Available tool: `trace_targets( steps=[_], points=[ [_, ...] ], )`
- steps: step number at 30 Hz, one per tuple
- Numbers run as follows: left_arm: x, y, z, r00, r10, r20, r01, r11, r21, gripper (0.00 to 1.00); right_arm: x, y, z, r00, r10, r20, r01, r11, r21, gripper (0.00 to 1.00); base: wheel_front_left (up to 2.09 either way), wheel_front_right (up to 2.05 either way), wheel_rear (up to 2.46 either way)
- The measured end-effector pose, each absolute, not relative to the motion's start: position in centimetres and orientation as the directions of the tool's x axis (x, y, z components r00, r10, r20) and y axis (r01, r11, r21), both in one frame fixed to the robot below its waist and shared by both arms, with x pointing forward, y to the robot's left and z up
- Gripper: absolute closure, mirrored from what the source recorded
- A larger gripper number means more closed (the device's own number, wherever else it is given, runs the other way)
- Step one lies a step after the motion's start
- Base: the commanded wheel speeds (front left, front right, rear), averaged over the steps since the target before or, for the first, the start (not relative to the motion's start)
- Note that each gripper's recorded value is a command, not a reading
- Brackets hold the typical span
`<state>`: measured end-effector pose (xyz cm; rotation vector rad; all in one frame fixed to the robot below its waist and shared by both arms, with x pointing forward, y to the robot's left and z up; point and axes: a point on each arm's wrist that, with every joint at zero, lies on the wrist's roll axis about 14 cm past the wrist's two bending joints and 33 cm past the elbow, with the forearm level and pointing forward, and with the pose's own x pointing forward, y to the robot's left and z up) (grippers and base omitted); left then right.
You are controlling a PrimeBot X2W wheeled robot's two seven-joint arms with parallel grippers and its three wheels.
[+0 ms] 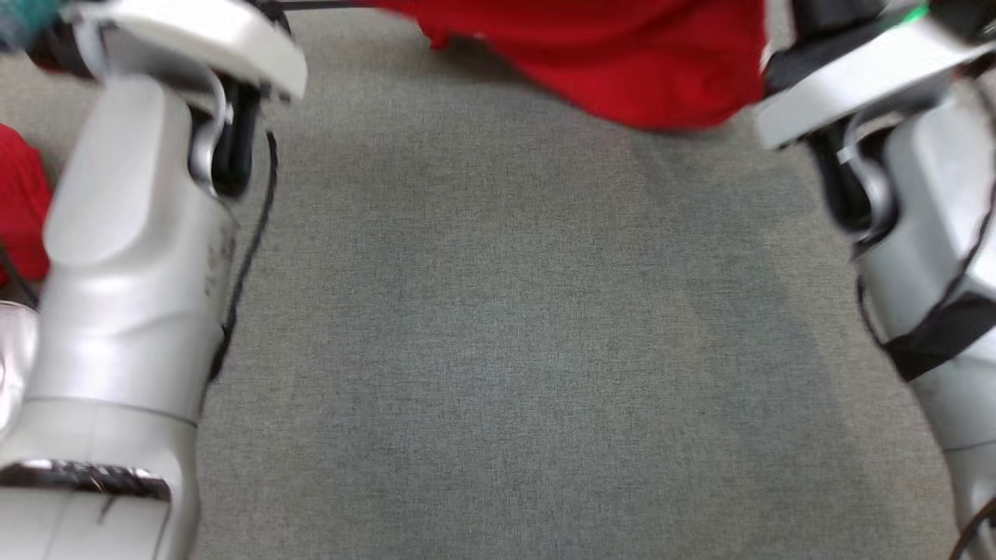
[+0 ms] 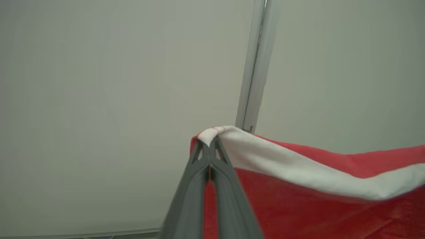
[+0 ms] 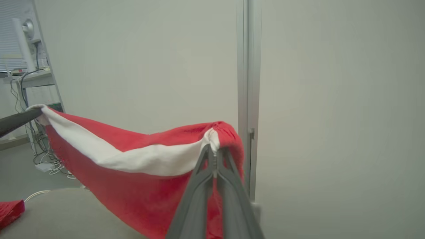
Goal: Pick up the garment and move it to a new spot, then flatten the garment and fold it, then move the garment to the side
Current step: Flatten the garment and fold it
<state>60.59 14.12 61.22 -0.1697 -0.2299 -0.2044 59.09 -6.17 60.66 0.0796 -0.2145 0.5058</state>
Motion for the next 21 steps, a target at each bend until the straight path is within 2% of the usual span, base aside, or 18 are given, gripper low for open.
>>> trace_targets(
  steps=[4, 8, 13, 16, 21],
  points=[
    [59.0, 15.1, 51.0, 0.991, -0.132, -0.007, 0.126, 0.96, -0.251, 1.0, 58.8, -5.7, 51.4, 0.886, 0.463, 0.01, -0.461, 0.882, 0.096, 1.0, 0.0, 0.0, 0.0],
    [57.2, 14.9, 46.3, 0.985, -0.123, -0.122, 0.085, 0.955, -0.283, 1.0, 57.1, -5.6, 46.2, 0.886, 0.451, -0.111, -0.435, 0.889, 0.144, 1.0, 0.0, 0.0, 0.0],
    [55.1, 15.3, 43.7, 0.98, -0.104, -0.171, 0.046, 0.949, -0.313, 1.0, 54.6, -5.6, 43.2, 0.876, 0.449, -0.176, -0.413, 0.887, 0.205, 1.0, 0.0, 0.0, 0.0],
    [53.4, 16.0, 43.4, 0.983, -0.081, -0.162, 0.024, 0.945, -0.325, 1.0, 52.9, -5.7, 43.5, 0.88, 0.451, -0.148, -0.412, 0.88, 0.235, 1.0, 0.0, 0.0, 0.0],
    [48.9, 16.7, 42.5, 0.984, -0.061, -0.17, 0.004, 0.947, -0.32, 1.0, 47.6, -6.0, 42.7, 0.876, 0.461, -0.143, -0.413, 0.869, 0.272, 1.0, 0.0, 0.0, 0.0]
  ],
)
